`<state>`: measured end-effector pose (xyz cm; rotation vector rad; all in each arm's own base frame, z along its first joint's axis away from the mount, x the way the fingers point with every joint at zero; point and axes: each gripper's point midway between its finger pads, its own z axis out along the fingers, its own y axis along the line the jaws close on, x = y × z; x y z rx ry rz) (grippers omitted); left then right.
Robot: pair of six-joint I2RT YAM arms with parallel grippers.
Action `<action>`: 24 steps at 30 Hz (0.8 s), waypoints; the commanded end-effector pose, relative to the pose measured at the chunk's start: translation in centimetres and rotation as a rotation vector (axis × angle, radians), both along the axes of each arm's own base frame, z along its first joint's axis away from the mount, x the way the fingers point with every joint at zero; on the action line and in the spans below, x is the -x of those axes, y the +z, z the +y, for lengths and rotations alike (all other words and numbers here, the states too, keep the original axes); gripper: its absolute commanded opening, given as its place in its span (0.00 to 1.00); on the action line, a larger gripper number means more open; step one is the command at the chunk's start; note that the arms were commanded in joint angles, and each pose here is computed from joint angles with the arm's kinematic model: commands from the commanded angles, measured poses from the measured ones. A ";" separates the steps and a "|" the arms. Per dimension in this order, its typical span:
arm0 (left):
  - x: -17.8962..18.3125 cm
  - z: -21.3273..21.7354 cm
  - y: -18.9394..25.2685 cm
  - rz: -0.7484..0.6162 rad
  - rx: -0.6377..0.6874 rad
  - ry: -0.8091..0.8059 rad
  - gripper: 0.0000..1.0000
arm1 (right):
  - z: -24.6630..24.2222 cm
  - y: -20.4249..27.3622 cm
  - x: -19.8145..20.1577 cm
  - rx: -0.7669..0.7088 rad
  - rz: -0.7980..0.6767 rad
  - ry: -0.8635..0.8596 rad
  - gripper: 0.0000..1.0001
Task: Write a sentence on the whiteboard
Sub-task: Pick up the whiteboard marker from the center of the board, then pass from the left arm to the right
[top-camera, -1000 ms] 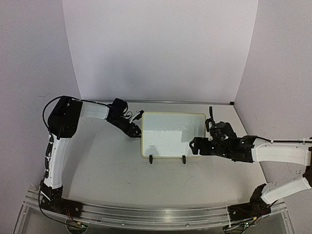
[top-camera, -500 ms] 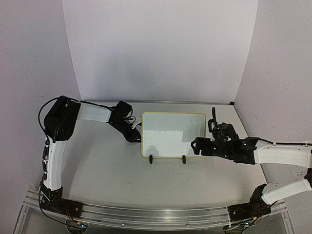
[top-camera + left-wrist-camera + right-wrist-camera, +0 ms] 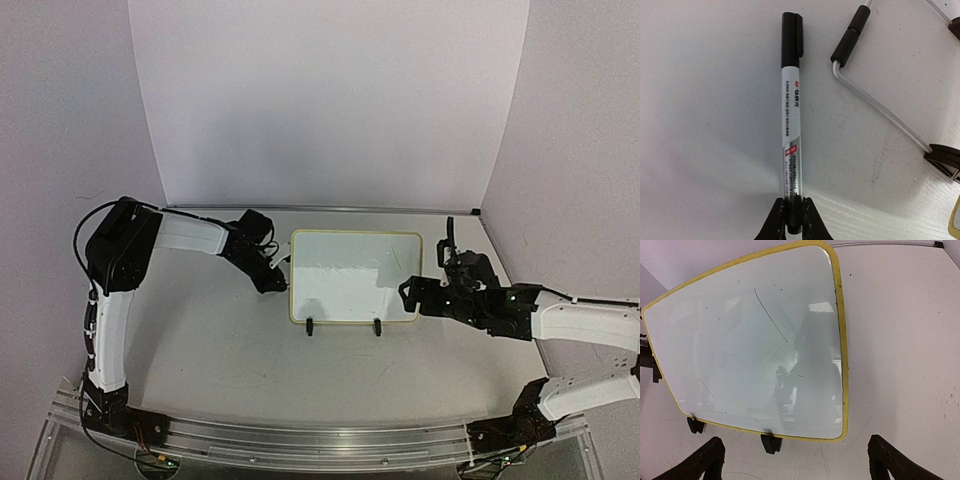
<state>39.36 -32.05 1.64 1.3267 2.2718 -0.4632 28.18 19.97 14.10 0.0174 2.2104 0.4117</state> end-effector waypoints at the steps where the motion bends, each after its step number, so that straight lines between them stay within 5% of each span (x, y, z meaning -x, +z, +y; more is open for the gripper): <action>1: 3.1 3.1 0.2 0.071 -0.094 0.104 0.06 | 0.0 2.8 -0.6 -0.041 -0.051 -0.023 0.95; 17: 7.1 8.2 9.3 0.014 0.101 0.497 0.00 | 4.6 7.9 -0.2 -0.157 -0.044 0.175 0.95; 24: 11.4 8.7 13.8 0.016 0.234 0.420 0.00 | 10.1 10.3 0.8 -0.360 0.035 0.370 0.93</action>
